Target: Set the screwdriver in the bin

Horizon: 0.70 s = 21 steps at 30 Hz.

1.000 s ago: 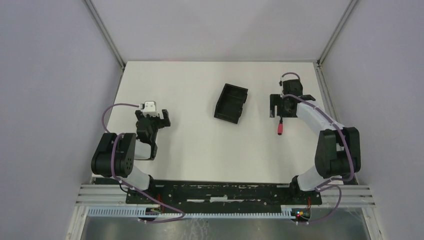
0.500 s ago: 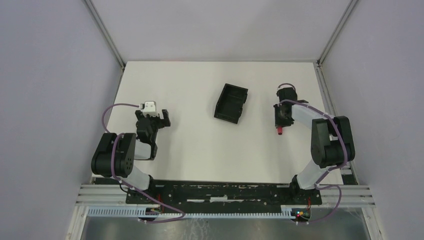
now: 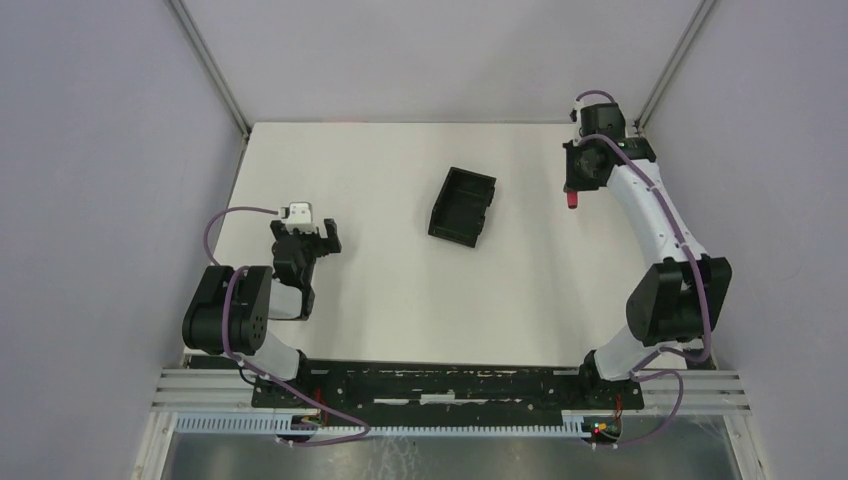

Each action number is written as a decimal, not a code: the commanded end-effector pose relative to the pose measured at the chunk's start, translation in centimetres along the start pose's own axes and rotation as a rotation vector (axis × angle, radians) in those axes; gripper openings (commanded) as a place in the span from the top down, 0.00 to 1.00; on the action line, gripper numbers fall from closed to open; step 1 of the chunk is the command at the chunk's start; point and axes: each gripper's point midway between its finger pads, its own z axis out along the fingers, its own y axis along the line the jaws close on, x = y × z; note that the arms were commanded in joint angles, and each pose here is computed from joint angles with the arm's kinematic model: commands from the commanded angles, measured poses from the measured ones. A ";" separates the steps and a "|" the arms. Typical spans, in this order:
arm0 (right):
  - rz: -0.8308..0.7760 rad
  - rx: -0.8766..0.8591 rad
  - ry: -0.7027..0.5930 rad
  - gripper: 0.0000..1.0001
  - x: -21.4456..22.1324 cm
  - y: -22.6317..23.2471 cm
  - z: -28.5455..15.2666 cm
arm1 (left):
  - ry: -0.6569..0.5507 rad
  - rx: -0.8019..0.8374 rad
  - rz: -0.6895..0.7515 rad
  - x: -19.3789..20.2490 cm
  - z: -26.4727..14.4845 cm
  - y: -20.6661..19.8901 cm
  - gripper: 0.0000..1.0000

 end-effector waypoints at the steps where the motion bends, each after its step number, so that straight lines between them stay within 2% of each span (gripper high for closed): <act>1: 0.029 -0.029 0.012 1.00 0.3 0.1 -4.2 | -0.049 0.004 -0.028 -1.5 0.2 -0.1 0.00; 5: 0.078 -0.149 -0.098 1.00 -1.9 4.3 -4.3 | -0.048 0.002 -0.027 -1.5 0.2 0.0 0.00; 10: -0.011 -0.272 -0.218 1.00 -4.2 14.5 -4.7 | -0.048 0.003 -0.028 -1.5 0.2 0.0 0.00; 15: -0.112 -0.309 -0.178 1.00 -3.1 21.4 -1.7 | -0.048 0.003 -0.028 -1.4 0.2 0.0 0.00; 21: -0.156 -0.295 -0.132 1.00 -1.3 23.8 2.7 | -0.048 0.003 -0.028 -1.5 0.2 0.0 0.00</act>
